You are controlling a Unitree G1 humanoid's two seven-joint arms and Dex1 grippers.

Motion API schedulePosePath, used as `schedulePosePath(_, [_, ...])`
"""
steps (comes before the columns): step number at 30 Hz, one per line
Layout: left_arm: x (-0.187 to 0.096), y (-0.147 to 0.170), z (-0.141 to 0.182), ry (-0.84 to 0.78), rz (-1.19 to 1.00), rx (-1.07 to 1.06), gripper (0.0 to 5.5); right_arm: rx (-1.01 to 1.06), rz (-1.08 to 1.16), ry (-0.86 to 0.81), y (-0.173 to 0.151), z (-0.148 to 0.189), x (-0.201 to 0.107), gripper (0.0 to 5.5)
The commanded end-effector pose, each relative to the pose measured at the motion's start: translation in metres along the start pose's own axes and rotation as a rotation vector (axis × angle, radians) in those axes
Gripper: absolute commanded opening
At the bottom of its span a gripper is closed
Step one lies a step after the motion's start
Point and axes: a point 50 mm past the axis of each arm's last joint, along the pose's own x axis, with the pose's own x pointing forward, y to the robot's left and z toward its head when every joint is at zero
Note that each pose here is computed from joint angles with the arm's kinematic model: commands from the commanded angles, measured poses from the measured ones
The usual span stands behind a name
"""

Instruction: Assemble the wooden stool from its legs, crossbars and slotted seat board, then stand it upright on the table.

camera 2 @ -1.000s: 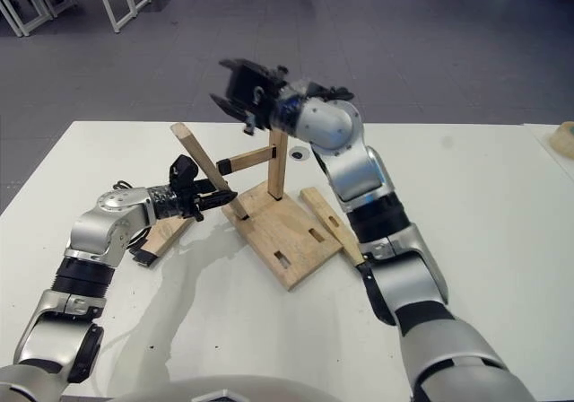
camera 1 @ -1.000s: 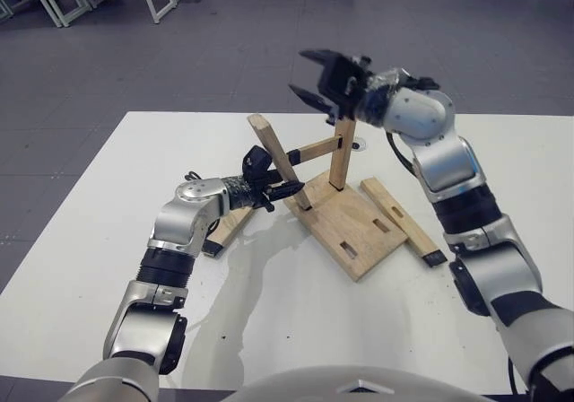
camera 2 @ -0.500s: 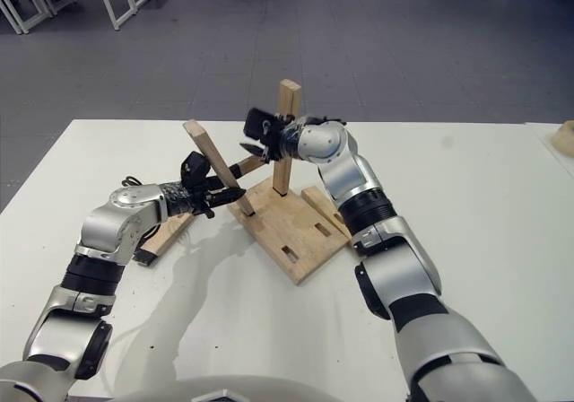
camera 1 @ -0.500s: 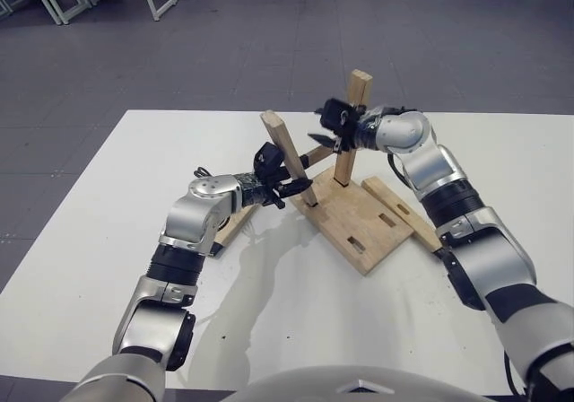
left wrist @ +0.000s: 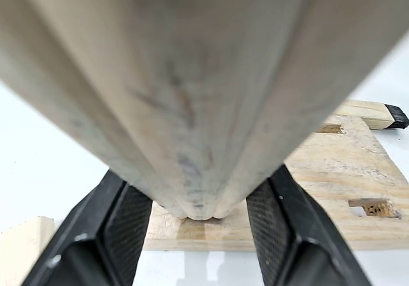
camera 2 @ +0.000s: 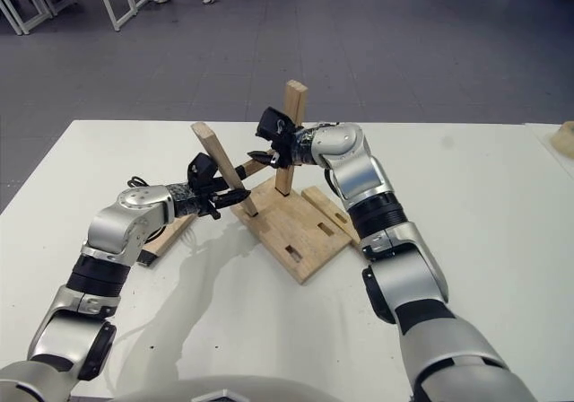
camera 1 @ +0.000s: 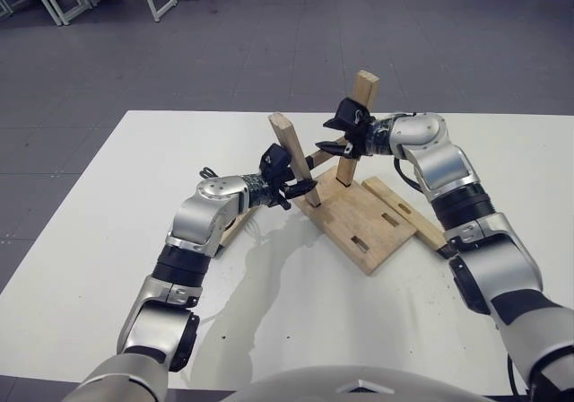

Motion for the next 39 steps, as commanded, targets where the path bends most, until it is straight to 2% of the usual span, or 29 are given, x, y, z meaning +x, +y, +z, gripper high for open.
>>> schedulePosePath(1, [0.004,-0.005,-0.021,0.105,-0.007,-0.056,2.05,0.049,-0.047,-0.059,-0.002,0.005,-0.005,2.25])
schedulePosePath(3, [0.006,-0.006,-0.024,0.115,-0.004,-0.076,2.05,0.069,-0.142,-0.317,-0.012,0.047,-0.020,2.25])
schedulePosePath(5, [0.006,-0.006,-0.028,0.129,-0.001,-0.091,2.04,0.096,-0.218,-0.495,-0.019,0.073,-0.041,2.25])
schedulePosePath(8, [0.005,-0.006,-0.039,0.136,-0.001,-0.198,2.04,0.152,-0.322,-0.655,-0.026,0.095,-0.072,2.25])
schedulePosePath(11, [0.003,-0.005,-0.049,0.163,0.002,-0.256,2.04,0.190,-0.403,-0.698,-0.033,0.097,-0.094,2.25])
schedulePosePath(15, [0.003,-0.003,-0.051,0.175,0.016,-0.228,2.04,0.230,-0.477,-0.656,-0.039,0.082,-0.105,2.25])
schedulePosePath(21, [-0.003,0.002,-0.017,0.095,0.082,-0.015,2.04,0.265,-0.554,-0.588,-0.038,0.055,-0.108,2.25])
schedulePosePath(22, [-0.004,0.001,-0.013,0.086,0.083,-0.001,2.41,0.271,-0.564,-0.582,-0.037,0.052,-0.110,2.25])
schedulePosePath(30, [-0.008,-0.001,0.005,-0.005,0.088,0.013,3.55,0.284,-0.573,-0.506,-0.032,0.034,-0.114,2.25])
schedulePosePath(31, [-0.015,-0.002,-0.001,0.032,0.080,0.015,3.74,0.281,-0.575,-0.436,-0.029,0.020,-0.116,2.25])
schedulePosePath(35, [-0.043,0.002,-0.028,0.225,0.126,0.096,3.74,0.276,-0.485,-0.170,-0.006,-0.034,-0.121,2.25])
schedulePosePath(37, [-0.044,0.004,-0.035,0.246,0.191,0.105,3.74,0.288,-0.407,-0.065,0.011,-0.057,-0.123,2.25])
schedulePosePath(39, [-0.034,0.003,-0.043,0.226,0.260,0.087,3.74,0.290,-0.316,0.062,0.030,-0.085,-0.123,2.25])
